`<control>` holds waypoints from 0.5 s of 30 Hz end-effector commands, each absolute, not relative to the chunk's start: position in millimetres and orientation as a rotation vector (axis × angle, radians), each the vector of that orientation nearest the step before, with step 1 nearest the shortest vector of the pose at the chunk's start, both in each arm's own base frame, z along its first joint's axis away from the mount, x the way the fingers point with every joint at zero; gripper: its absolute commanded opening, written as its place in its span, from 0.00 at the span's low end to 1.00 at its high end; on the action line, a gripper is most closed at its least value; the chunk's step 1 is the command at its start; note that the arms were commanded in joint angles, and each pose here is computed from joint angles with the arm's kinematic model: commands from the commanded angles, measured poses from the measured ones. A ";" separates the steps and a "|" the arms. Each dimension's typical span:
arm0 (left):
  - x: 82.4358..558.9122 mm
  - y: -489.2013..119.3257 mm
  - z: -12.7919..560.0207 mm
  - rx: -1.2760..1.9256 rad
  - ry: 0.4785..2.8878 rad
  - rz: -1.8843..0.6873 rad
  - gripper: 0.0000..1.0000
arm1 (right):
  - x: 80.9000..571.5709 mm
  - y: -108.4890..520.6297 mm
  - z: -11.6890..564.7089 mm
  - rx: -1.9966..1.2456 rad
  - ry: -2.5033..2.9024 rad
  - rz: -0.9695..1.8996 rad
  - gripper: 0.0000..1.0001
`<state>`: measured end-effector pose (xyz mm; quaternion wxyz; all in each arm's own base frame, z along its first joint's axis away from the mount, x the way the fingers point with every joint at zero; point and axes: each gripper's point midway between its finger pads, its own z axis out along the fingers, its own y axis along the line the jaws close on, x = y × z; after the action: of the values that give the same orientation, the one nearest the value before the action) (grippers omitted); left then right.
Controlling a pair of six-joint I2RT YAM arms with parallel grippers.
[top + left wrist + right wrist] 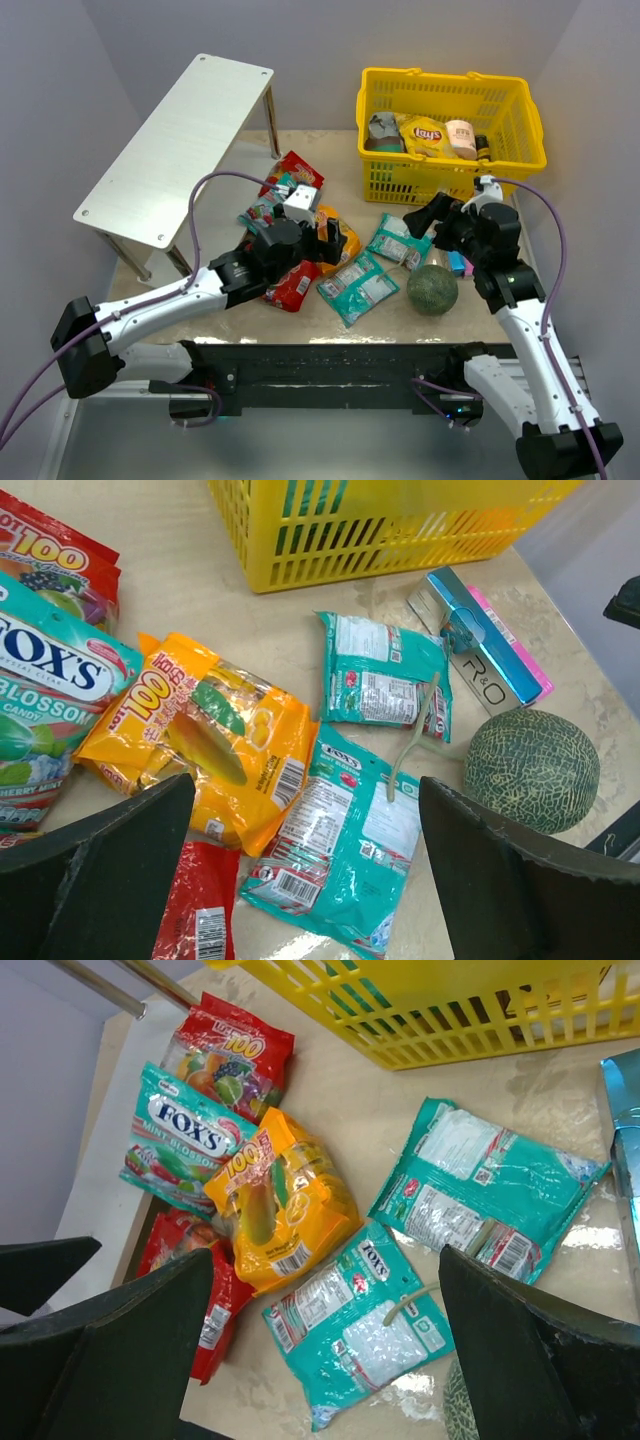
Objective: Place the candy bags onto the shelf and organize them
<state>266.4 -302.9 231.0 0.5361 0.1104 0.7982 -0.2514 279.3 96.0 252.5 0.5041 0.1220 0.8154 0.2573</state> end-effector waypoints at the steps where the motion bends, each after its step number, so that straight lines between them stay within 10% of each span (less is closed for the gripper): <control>1: 275.9 -277.4 259.3 0.115 1.814 -0.547 1.00 | 279.3 108.7 250.4 0.244 1.982 0.690 0.99; 15: 269.8 -229.1 257.5 -0.004 1.794 -0.472 1.00 | 267.0 124.1 237.5 0.099 2.011 0.762 0.99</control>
<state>263.8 -241.3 256.5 0.5932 0.0247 0.7721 -0.2265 270.8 114.3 234.8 0.4735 0.0747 0.8282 0.2904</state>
